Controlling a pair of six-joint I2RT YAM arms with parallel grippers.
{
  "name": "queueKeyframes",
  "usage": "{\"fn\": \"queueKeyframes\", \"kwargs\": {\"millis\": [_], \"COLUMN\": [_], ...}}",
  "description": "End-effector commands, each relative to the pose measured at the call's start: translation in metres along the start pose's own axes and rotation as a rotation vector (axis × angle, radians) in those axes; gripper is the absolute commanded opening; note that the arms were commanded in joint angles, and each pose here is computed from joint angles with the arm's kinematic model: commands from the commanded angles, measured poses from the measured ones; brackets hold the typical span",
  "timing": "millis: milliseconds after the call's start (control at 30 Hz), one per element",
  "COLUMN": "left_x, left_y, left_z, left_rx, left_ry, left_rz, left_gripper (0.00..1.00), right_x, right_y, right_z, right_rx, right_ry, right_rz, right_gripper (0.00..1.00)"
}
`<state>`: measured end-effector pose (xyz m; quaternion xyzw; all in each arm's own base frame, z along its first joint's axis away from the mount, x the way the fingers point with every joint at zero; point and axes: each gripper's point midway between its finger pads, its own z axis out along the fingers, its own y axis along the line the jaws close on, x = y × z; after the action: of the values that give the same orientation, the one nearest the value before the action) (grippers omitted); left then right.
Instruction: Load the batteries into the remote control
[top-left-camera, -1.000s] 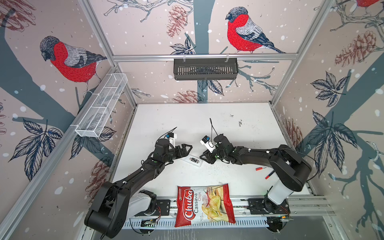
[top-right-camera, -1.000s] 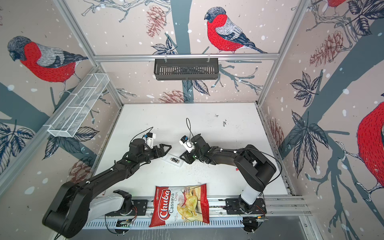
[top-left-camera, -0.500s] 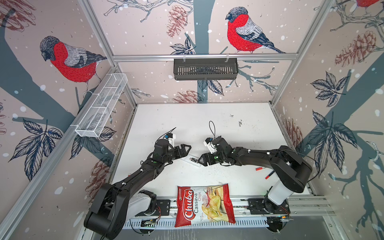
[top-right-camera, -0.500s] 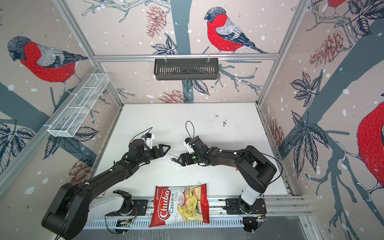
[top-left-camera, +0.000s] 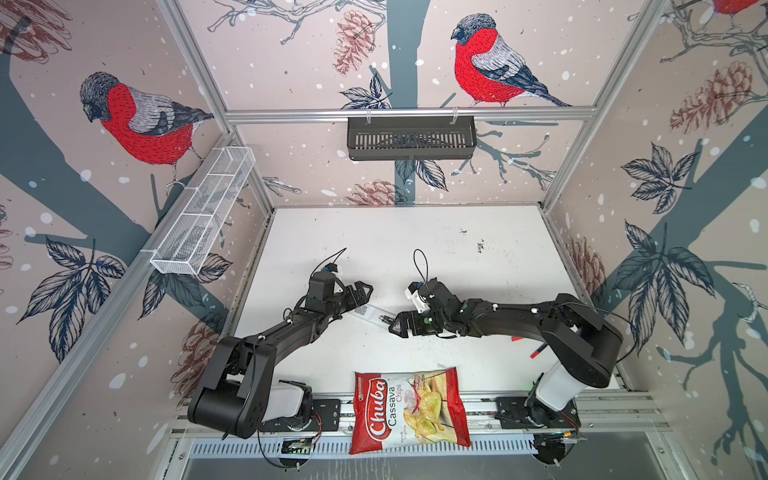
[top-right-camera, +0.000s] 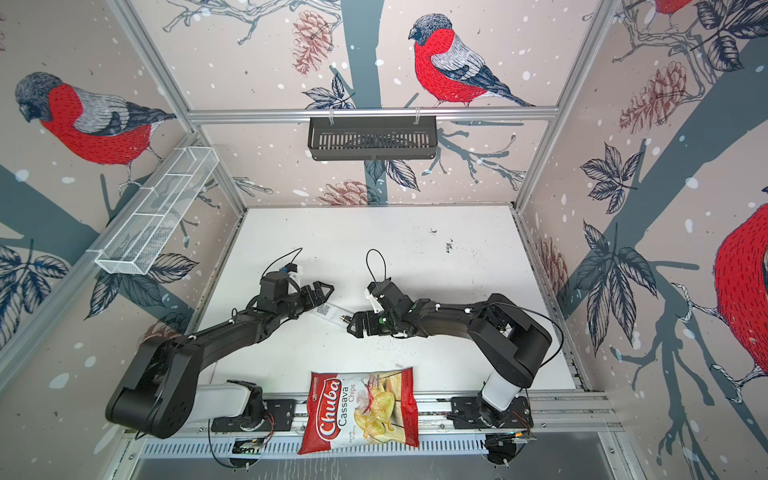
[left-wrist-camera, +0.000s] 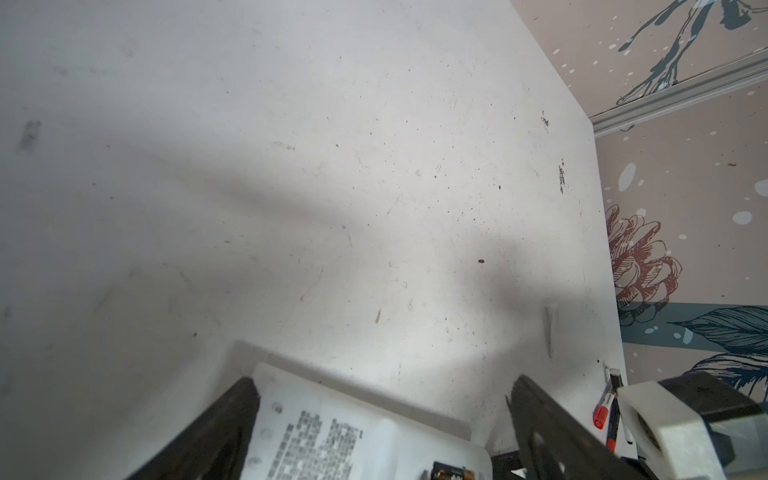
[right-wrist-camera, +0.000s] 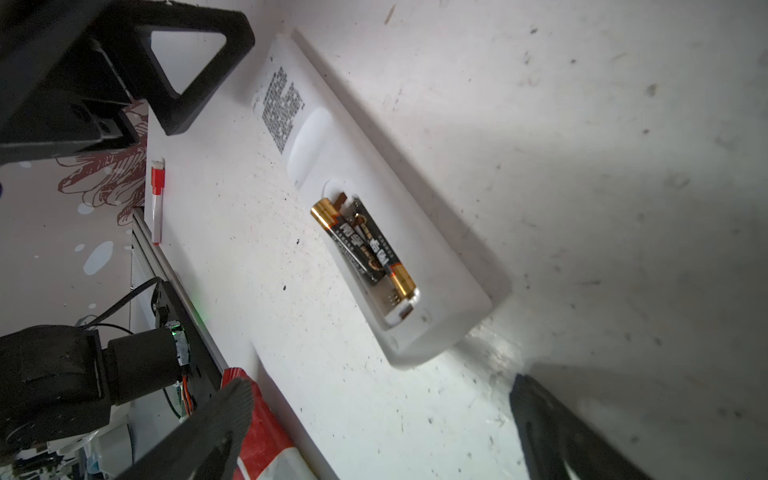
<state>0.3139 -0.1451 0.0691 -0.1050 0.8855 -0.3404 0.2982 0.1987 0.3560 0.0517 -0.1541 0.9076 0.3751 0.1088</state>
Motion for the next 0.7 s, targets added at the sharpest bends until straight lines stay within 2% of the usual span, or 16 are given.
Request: {"fn": "queueKeyframes", "kwargs": {"millis": [0,533,667], "left_x": [0.000,0.023,0.019], "left_y": [-0.006,-0.006,-0.006], "left_z": [0.002,-0.014,-0.018], "left_rx": [0.045,0.095,0.082], "left_ry": [0.006,0.023,-0.003], "left_rz": [0.025,-0.022,-0.023], "left_gripper": [0.95,0.95,0.95], "right_x": [-0.007,-0.030,-0.032], "right_y": [0.003,-0.012,-0.024], "right_z": [0.003,0.030,0.028], "right_rx": [-0.017,0.022,0.096], "right_ry": [-0.025,-0.027,-0.040], "right_rz": [0.031,0.048,0.039], "right_gripper": [0.99,1.00,1.00]}}
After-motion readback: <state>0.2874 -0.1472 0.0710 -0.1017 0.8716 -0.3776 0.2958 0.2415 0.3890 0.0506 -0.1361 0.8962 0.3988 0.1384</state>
